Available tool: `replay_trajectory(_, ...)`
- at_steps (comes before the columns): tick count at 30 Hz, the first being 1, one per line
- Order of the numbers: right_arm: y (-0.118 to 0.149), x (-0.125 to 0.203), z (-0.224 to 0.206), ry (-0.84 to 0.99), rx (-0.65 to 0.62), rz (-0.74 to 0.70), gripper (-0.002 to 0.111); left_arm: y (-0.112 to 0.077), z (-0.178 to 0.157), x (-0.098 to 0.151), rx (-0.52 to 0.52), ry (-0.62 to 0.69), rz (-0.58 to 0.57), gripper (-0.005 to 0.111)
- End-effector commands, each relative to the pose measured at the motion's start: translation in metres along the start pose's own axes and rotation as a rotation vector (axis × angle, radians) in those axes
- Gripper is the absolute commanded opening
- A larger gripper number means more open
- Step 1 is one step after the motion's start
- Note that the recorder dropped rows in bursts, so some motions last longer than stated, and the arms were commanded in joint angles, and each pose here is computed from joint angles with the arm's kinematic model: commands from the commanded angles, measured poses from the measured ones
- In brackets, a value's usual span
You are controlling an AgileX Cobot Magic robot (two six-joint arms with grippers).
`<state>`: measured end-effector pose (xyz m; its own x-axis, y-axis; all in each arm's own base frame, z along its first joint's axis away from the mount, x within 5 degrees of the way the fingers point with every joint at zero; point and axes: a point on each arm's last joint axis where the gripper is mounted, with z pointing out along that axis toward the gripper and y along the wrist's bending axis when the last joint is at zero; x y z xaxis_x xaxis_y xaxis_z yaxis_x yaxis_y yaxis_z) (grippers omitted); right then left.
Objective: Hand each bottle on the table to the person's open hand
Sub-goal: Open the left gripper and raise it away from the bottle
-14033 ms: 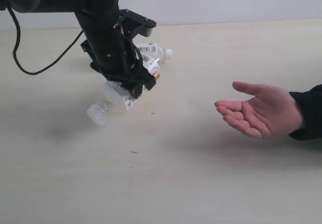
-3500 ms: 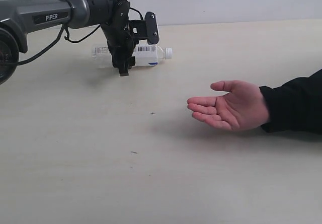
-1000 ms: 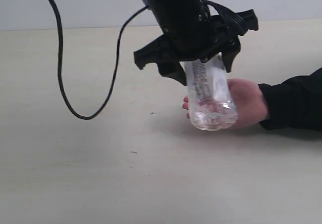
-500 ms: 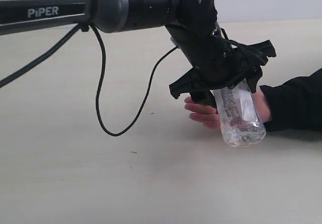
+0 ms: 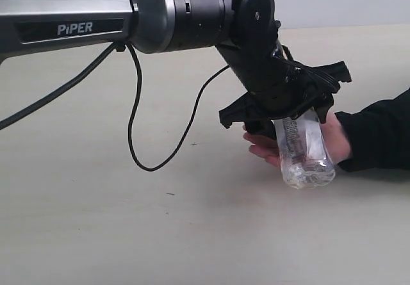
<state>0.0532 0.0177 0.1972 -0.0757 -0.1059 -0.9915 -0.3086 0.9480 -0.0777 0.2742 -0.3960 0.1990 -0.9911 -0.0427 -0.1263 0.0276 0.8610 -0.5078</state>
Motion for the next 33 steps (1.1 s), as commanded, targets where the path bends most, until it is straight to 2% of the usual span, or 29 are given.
replay_trajectory(1, 0.000, 0.001, 0.000, -0.006, 0.007, -0.002, 0.000, -0.002, 0.000, -0.001, 0.019, -0.022, 0.057, 0.073)
replay_trajectory(5, 0.000, 0.001, 0.000, -0.006, 0.007, -0.002, 0.000, -0.002, 0.000, -0.001, 0.021, -0.024, 0.070, 0.083)
replay_trajectory(14, 0.000, 0.001, 0.000, -0.001, 0.006, -0.002, 0.000, -0.003, -0.008, -0.004, 0.026, -0.028, 0.126, 0.083)
replay_trajectory(24, 0.000, 0.001, 0.000, -0.001, 0.006, -0.002, 0.000, 0.003, -0.048, -0.011, -0.013, 0.011, 0.186, 0.083)
replay_trajectory(33, 0.000, 0.001, 0.000, -0.001, 0.006, -0.002, 0.000, 0.012, -0.094, -0.014, -0.063, 0.066, 0.414, 0.083)
